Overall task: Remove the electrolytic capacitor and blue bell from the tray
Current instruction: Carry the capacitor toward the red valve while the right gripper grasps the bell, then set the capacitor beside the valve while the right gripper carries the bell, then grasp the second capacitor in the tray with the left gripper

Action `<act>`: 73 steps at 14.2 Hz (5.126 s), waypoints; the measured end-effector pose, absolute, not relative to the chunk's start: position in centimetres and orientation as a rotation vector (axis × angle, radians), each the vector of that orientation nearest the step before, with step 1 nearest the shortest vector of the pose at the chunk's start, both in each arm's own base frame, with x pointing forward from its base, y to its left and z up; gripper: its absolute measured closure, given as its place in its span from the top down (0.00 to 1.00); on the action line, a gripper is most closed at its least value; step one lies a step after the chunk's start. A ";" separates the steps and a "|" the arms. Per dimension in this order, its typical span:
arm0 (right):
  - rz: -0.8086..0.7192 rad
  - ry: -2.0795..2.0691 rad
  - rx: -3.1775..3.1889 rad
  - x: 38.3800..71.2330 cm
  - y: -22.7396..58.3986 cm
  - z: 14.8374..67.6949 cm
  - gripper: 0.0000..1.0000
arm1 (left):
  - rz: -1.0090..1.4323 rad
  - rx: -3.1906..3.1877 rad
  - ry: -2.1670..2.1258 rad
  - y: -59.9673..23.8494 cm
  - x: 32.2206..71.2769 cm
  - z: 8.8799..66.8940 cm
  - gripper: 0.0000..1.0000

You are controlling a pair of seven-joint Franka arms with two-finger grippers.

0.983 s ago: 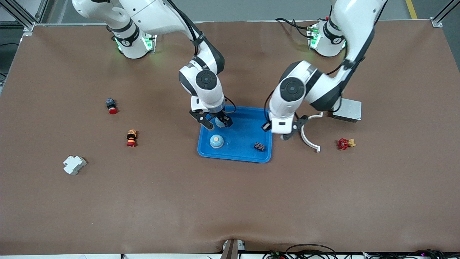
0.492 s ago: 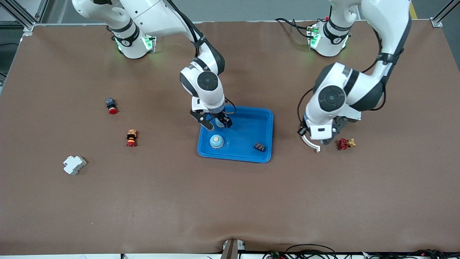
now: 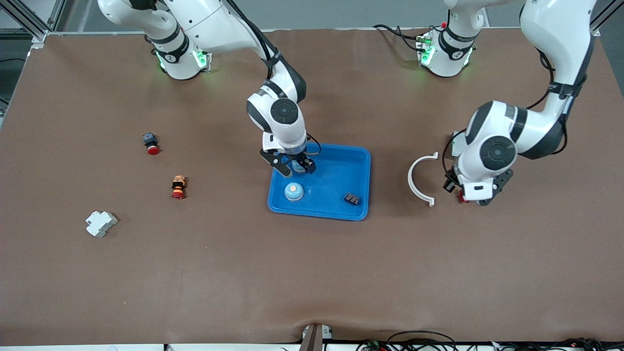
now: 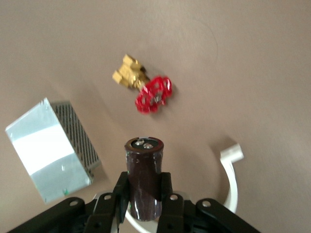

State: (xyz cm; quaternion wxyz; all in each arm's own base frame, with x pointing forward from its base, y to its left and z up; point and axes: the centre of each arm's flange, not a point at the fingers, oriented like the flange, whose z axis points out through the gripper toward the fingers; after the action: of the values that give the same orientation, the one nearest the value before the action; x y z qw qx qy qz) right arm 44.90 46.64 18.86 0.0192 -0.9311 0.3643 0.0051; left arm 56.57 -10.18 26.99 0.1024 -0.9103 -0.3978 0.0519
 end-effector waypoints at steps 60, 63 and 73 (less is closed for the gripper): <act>0.039 0.231 -3.120 52.0 -4.0 23.7 0.63 | -0.008 -2.761 -1.594 -41.8 53.9 22.4 0.97; 0.028 0.233 -3.122 52.1 -4.1 21.7 0.63 | -0.036 -2.732 -1.574 -41.1 54.1 20.2 0.95; 0.017 0.265 -3.123 51.9 -5.2 18.5 0.63 | -0.076 -2.744 -1.567 -40.9 54.6 18.9 0.83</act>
State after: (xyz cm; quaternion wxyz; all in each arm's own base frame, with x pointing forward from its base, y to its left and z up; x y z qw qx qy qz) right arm 51.91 -5.23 18.54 0.0037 -0.9964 0.0847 0.0054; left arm 54.56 -40.87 18.90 -0.0094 -0.8680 -0.4958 -0.0242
